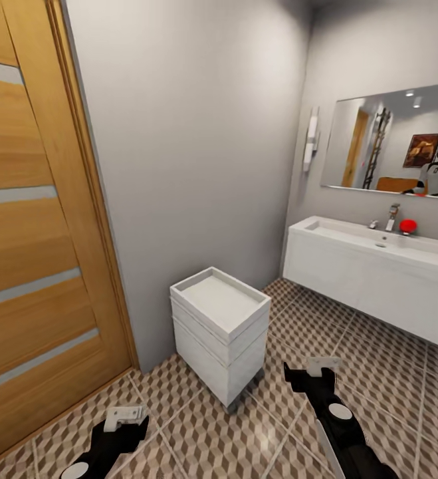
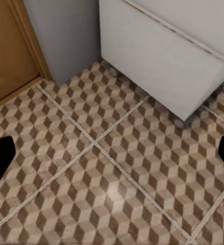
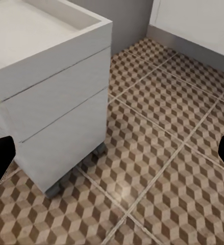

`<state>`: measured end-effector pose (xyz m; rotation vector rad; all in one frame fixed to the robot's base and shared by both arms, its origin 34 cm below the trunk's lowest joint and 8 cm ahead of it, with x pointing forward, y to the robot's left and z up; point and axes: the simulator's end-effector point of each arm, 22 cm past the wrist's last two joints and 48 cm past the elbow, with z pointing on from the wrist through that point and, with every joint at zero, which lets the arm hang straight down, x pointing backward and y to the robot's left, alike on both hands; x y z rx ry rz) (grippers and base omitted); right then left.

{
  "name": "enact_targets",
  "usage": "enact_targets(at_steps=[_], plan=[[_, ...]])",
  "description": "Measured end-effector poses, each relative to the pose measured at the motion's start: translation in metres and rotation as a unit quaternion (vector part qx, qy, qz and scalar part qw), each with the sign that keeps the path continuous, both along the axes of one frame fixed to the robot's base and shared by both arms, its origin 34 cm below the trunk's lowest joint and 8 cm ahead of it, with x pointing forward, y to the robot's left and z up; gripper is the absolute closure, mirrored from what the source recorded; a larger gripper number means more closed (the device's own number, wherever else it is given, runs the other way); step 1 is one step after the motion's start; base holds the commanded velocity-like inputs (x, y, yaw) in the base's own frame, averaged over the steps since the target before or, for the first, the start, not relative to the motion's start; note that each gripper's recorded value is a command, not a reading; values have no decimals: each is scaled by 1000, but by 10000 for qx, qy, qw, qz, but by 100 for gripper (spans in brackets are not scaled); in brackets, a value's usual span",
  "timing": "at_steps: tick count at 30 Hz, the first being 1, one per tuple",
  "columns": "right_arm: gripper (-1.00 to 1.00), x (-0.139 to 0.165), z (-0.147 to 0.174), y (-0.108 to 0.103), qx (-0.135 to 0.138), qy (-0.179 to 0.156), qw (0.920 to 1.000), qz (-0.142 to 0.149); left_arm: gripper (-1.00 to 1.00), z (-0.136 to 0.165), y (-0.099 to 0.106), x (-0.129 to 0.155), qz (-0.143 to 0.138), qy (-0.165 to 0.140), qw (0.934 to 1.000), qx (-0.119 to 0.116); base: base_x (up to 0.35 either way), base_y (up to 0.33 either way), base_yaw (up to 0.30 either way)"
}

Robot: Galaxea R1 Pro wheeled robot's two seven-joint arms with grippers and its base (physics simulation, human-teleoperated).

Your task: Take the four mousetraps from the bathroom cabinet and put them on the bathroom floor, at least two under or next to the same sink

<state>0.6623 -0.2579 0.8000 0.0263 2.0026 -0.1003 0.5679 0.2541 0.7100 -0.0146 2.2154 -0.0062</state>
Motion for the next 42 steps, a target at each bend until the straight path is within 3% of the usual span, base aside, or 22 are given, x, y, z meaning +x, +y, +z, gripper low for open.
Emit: enact_targets(at_steps=[28, 42], plan=[[-100, 0, 0, 1, 9, 1, 10000, 2, -100, -1, 0, -1, 1, 19, 10000, 1, -179, 137, 259], [-100, 0, 0, 1, 10, -1, 10000, 1, -100, -2, 0, -1, 2, 18, 10000, 0, -26, 20, 259]])
